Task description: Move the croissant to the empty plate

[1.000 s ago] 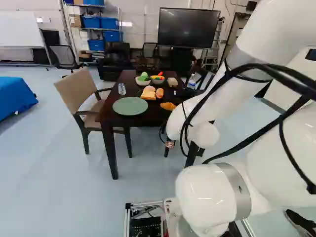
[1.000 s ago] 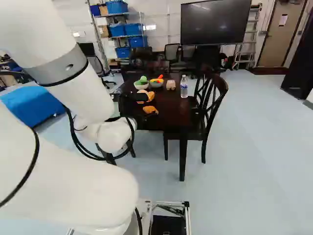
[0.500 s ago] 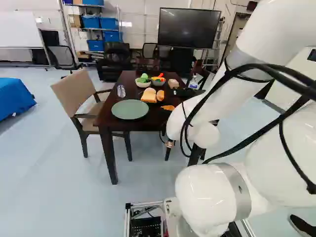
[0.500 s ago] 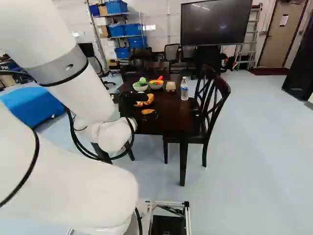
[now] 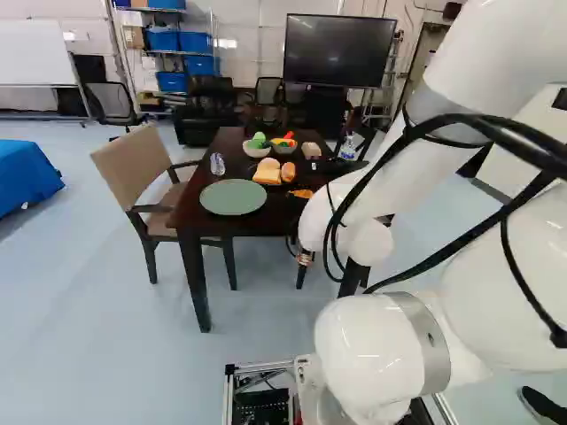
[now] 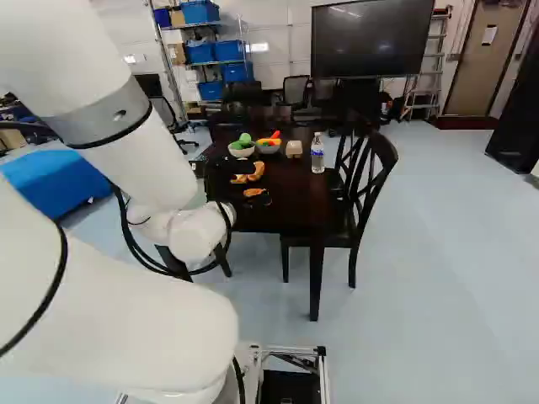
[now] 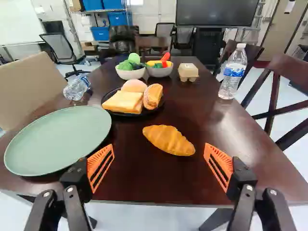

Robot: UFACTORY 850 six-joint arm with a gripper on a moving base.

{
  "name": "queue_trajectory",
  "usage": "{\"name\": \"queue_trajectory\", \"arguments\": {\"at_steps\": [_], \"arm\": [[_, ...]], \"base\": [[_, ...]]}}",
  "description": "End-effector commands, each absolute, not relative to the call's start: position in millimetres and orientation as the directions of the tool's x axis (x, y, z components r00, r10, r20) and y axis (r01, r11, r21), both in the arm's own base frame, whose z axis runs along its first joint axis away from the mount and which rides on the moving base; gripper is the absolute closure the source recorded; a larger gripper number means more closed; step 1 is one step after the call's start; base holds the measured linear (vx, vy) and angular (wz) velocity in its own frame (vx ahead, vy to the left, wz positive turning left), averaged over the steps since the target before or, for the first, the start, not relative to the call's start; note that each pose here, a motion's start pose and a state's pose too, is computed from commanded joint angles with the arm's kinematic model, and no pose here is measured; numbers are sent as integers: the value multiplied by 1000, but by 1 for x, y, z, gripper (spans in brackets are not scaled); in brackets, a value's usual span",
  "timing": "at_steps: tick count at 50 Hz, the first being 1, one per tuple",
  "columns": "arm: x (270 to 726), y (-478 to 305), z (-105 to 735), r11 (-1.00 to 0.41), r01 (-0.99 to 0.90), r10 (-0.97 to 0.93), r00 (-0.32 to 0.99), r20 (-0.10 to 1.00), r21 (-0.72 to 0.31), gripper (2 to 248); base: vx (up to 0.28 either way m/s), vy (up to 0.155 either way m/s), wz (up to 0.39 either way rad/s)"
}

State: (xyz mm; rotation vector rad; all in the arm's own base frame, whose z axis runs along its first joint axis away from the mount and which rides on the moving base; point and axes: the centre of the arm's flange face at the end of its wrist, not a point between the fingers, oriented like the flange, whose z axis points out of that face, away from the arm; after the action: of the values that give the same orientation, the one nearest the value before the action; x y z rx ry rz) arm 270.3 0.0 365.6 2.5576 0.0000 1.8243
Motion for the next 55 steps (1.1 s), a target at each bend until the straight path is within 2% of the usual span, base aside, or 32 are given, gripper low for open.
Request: {"name": "queue_trajectory", "arguments": {"at_steps": [19, 55], "arm": [[274, 0, 370, -1000, -1, 0, 313, 950, 0, 3], [340, -1, 407, -1000, -4, -1, 275, 961, 0, 3]], "base": [[0, 0, 0], [0, 0, 0]]}}
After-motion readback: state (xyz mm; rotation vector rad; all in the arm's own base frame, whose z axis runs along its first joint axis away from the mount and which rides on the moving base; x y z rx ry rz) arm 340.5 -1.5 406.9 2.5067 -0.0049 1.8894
